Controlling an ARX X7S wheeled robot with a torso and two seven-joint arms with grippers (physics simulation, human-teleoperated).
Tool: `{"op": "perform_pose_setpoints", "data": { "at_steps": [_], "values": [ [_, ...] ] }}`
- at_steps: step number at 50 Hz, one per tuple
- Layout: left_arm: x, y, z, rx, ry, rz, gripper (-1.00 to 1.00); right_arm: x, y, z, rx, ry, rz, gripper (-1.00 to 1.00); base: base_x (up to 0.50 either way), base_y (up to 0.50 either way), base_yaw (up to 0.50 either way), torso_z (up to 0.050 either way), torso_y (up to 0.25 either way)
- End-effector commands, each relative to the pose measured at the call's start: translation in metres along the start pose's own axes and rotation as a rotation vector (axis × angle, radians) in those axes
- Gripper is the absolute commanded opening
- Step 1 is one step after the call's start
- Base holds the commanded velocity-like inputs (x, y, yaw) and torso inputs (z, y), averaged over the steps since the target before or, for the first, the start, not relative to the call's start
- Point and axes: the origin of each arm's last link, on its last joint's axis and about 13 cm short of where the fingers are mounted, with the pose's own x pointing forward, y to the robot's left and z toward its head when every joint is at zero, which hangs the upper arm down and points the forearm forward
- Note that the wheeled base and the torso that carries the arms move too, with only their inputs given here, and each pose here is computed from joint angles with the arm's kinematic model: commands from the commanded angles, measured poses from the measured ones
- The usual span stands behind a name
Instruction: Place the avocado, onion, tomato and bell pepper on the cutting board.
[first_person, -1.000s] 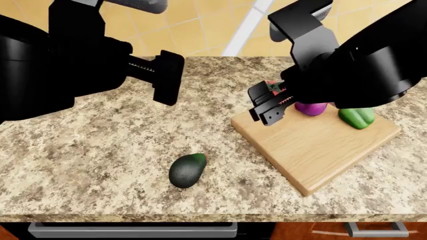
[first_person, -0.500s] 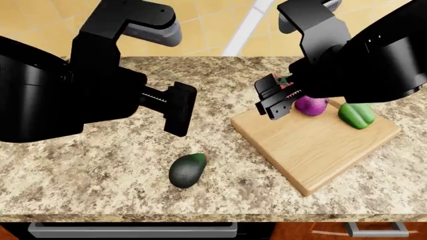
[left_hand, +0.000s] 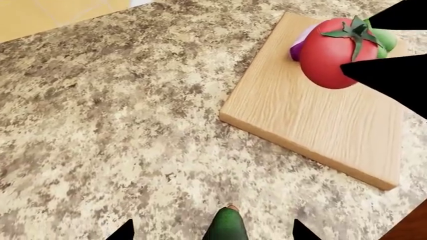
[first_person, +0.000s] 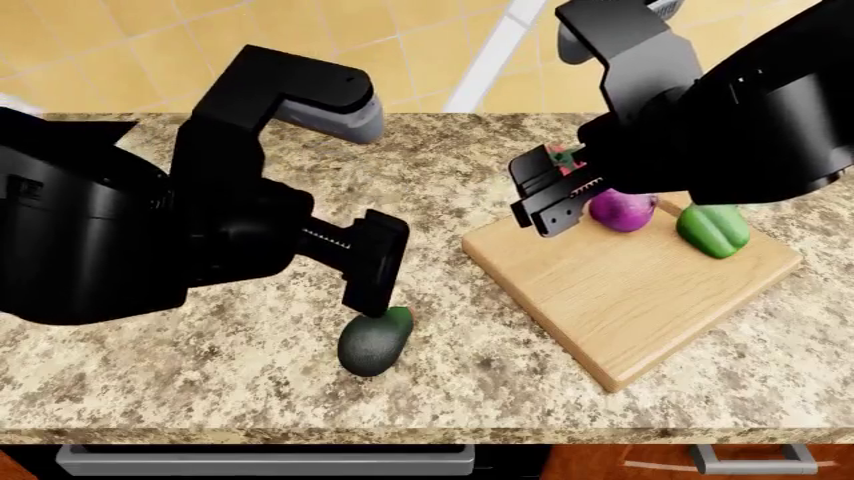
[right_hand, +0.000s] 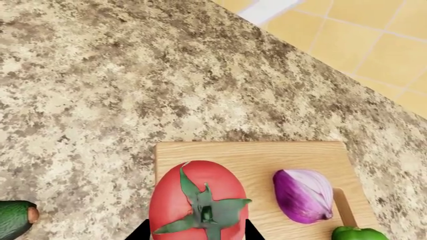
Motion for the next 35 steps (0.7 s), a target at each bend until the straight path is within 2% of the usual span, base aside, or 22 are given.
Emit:
{"op": "perform_pose_setpoints", "data": {
  "at_steps": [1, 22, 35],
  "values": [
    [0.009, 0.002, -0.008, 0.002, 0.028, -0.010, 1.00, 0.001, 0.000, 0.000, -0.006, -0.007, -0.004, -1.00, 0.00, 0.00, 0.00, 0.000, 0.000],
    [0.016, -0.003, -0.025, 0.012, 0.079, -0.072, 1.00, 0.006, 0.002, -0.002, -0.006, 0.002, 0.006, -1.00, 0.00, 0.00, 0.00, 0.000, 0.000],
    [0.021, 0.003, -0.032, 0.003, 0.104, -0.024, 1.00, 0.007, 0.002, -0.003, -0.007, 0.001, 0.006, -1.00, 0.00, 0.00, 0.00, 0.000, 0.000]
  ]
}}
